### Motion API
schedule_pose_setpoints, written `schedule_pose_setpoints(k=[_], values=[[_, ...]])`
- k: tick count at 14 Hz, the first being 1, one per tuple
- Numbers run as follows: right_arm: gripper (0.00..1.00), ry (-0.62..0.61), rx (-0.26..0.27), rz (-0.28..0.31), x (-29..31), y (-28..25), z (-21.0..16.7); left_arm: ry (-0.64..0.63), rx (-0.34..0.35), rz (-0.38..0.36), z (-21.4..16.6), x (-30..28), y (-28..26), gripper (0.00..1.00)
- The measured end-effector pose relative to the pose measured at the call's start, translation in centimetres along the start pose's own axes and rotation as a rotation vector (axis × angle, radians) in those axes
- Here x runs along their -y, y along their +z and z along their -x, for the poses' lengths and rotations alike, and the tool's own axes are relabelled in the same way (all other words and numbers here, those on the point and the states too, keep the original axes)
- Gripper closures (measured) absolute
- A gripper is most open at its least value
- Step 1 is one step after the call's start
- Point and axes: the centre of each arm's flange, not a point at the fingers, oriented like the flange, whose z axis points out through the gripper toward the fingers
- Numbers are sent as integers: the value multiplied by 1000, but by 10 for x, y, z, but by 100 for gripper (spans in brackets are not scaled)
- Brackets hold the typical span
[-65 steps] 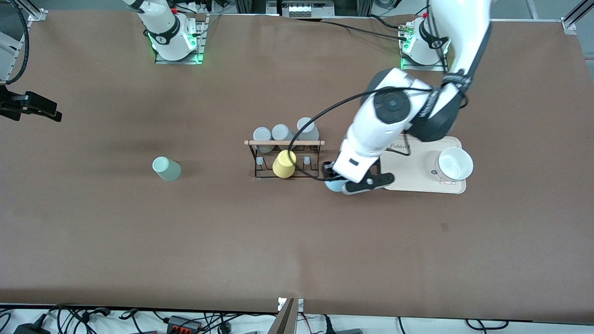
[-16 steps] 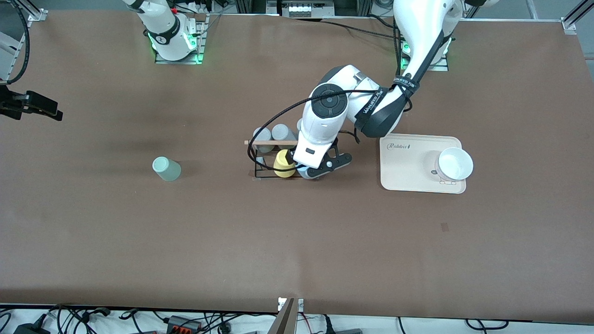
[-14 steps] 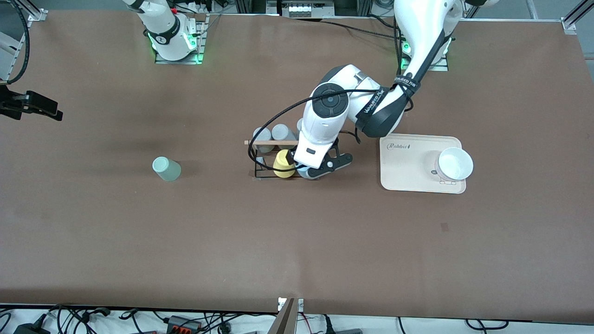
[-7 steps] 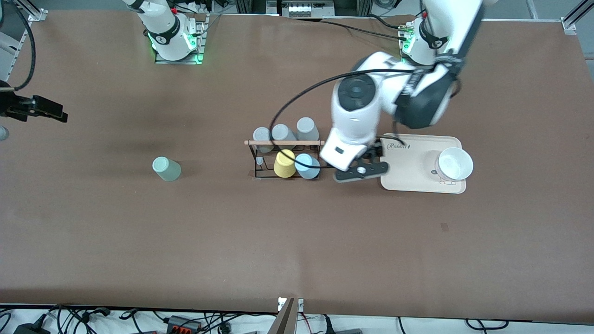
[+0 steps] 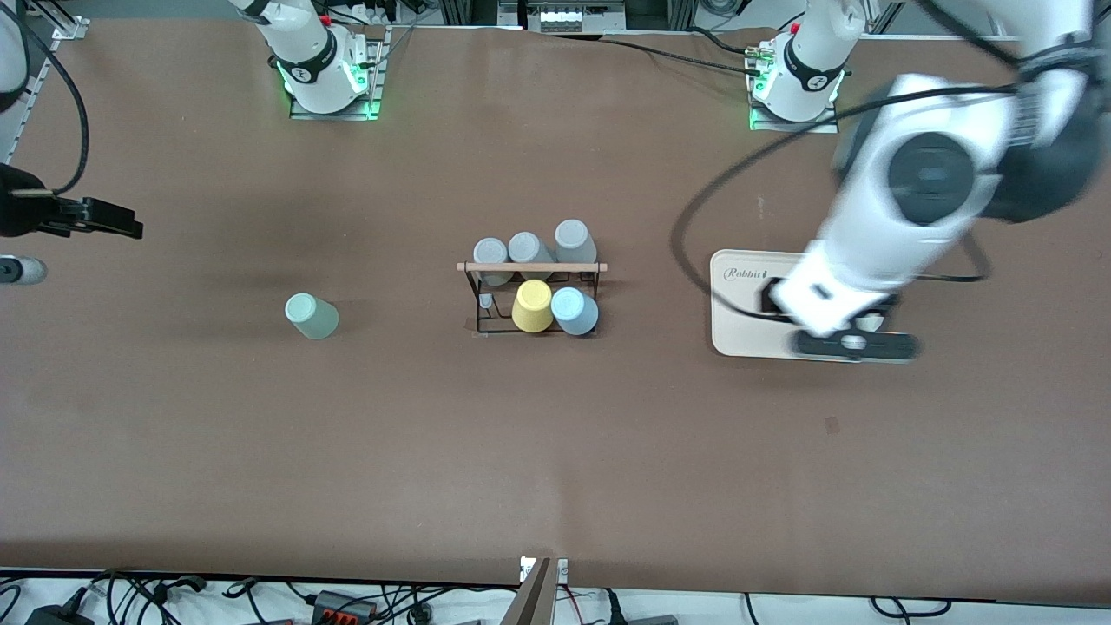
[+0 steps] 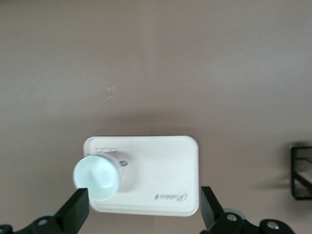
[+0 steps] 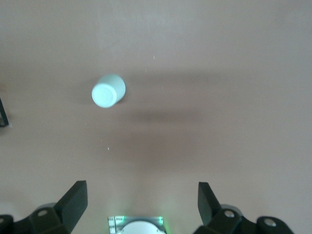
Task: Hang scattered cups on rack with three cups
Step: 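Open the left gripper and withdraw while the right gripper reaches the mint cup, then grasp the mint-green cup with the right gripper and lift it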
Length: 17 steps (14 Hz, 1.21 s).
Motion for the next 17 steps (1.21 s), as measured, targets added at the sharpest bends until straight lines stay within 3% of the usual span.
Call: schedule_pose_setpoints(k=[3, 6, 9, 12, 17], values=[[0, -10, 71, -8, 5, 33, -18, -12, 19, 97, -2, 76, -5, 0], [0, -40, 80, -31, 30, 70, -45, -56, 24, 85, 16, 140, -14, 0], [0, -31, 45, -40, 40, 127, -70, -69, 7, 73, 57, 167, -37, 0], [0, 58, 20, -32, 57, 173, -76, -92, -31, 68, 90, 178, -49, 0], [0, 69, -69, -25, 91, 227, -75, -91, -20, 68, 101, 179, -48, 0]])
